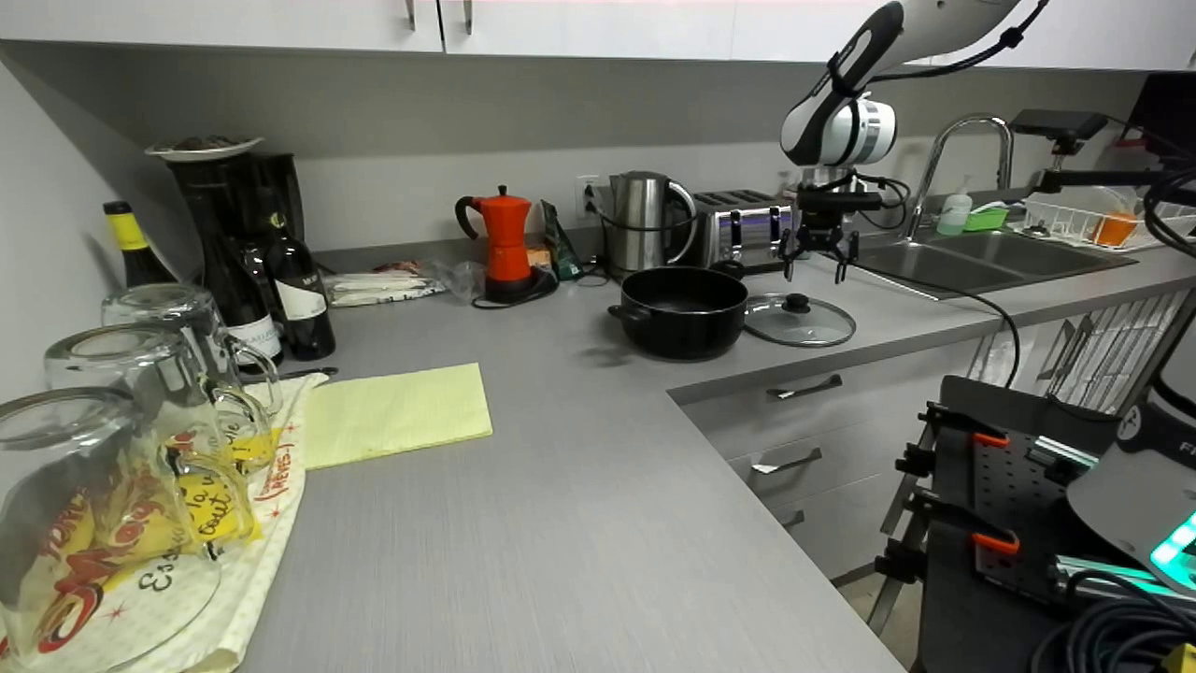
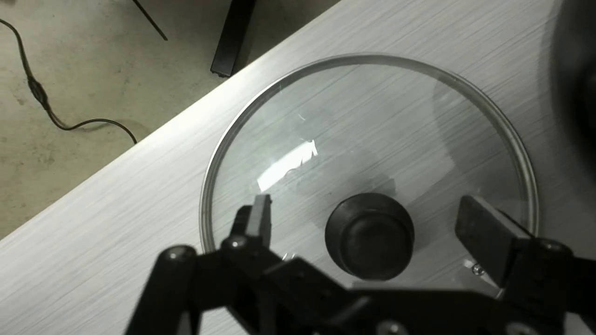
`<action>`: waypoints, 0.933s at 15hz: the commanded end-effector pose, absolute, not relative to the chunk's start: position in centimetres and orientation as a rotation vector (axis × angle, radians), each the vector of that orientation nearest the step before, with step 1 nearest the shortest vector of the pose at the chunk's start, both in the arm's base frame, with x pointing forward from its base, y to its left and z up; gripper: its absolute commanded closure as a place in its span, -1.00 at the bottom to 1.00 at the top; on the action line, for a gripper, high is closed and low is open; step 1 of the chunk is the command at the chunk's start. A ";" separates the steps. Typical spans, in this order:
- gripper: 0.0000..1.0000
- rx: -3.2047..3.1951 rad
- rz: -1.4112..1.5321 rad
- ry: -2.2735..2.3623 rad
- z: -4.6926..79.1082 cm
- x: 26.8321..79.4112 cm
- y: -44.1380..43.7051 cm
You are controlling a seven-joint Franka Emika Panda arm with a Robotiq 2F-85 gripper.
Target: Put the lid on the pot
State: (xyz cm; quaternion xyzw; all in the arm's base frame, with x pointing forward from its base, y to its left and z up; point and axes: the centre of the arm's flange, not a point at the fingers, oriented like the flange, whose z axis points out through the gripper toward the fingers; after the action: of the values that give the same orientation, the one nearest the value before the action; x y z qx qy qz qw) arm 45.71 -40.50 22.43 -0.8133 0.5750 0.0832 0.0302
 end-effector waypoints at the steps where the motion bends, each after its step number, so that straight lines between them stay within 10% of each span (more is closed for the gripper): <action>1: -1.00 -2.468 0.215 1.882 21.0 46.6 -41.7; 14: -1.00 -2.446 0.148 2.074 18.4 48.0 -42.3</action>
State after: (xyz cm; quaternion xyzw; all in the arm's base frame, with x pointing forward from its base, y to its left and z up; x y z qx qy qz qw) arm 46.96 -42.18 18.64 -0.7664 0.6398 0.0554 -0.0154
